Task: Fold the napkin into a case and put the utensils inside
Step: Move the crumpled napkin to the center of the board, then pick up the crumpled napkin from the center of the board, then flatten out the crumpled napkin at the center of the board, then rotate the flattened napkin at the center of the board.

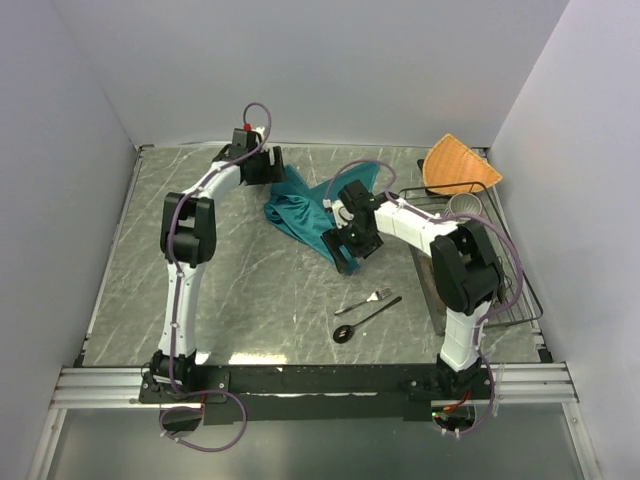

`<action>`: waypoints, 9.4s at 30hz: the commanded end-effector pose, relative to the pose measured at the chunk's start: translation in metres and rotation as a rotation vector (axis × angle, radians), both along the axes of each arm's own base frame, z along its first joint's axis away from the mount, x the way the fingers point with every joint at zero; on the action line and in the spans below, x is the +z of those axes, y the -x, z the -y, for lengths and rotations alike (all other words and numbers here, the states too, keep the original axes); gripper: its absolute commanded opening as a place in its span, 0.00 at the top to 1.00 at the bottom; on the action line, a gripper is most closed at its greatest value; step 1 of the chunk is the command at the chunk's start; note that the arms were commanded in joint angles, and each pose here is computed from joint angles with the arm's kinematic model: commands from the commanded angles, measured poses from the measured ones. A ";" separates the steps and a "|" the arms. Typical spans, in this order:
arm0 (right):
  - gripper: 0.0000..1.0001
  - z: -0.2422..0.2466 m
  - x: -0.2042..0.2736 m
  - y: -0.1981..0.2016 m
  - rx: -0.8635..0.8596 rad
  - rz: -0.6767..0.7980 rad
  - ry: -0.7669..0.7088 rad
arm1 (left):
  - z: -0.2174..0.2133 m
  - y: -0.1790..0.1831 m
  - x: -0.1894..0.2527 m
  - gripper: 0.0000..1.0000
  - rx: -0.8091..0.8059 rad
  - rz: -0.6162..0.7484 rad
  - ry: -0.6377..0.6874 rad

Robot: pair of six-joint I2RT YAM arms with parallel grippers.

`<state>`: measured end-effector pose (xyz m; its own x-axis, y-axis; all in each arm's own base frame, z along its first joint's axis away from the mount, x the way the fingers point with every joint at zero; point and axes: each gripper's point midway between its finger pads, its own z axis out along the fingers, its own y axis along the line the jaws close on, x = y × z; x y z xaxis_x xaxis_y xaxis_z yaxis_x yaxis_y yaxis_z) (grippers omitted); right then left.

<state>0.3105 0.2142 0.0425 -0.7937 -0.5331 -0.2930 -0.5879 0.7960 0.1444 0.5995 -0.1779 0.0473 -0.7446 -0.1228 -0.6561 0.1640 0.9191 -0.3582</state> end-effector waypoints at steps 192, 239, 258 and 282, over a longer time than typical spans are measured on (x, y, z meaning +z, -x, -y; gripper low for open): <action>1.00 -0.112 0.125 0.006 0.474 0.689 -0.364 | -0.243 0.250 0.074 0.99 -0.040 0.054 -0.322; 0.41 -0.078 0.016 -0.070 0.152 0.111 -0.138 | -0.280 0.260 -0.022 0.47 0.047 -0.415 -0.451; 0.34 -0.207 0.107 0.073 0.510 -0.142 -0.592 | -0.329 0.063 0.085 0.32 0.223 -0.020 -0.340; 0.64 -0.033 -0.053 -0.043 0.221 0.096 0.162 | -0.234 0.249 0.043 0.27 -0.014 -0.213 -0.229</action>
<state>0.3930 0.2997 0.0198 -0.5993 -0.6776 -0.4262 -0.7510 0.6602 0.0064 0.3443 0.0505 0.0670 -0.9052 0.0000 -0.4249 0.1000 0.9719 -0.2129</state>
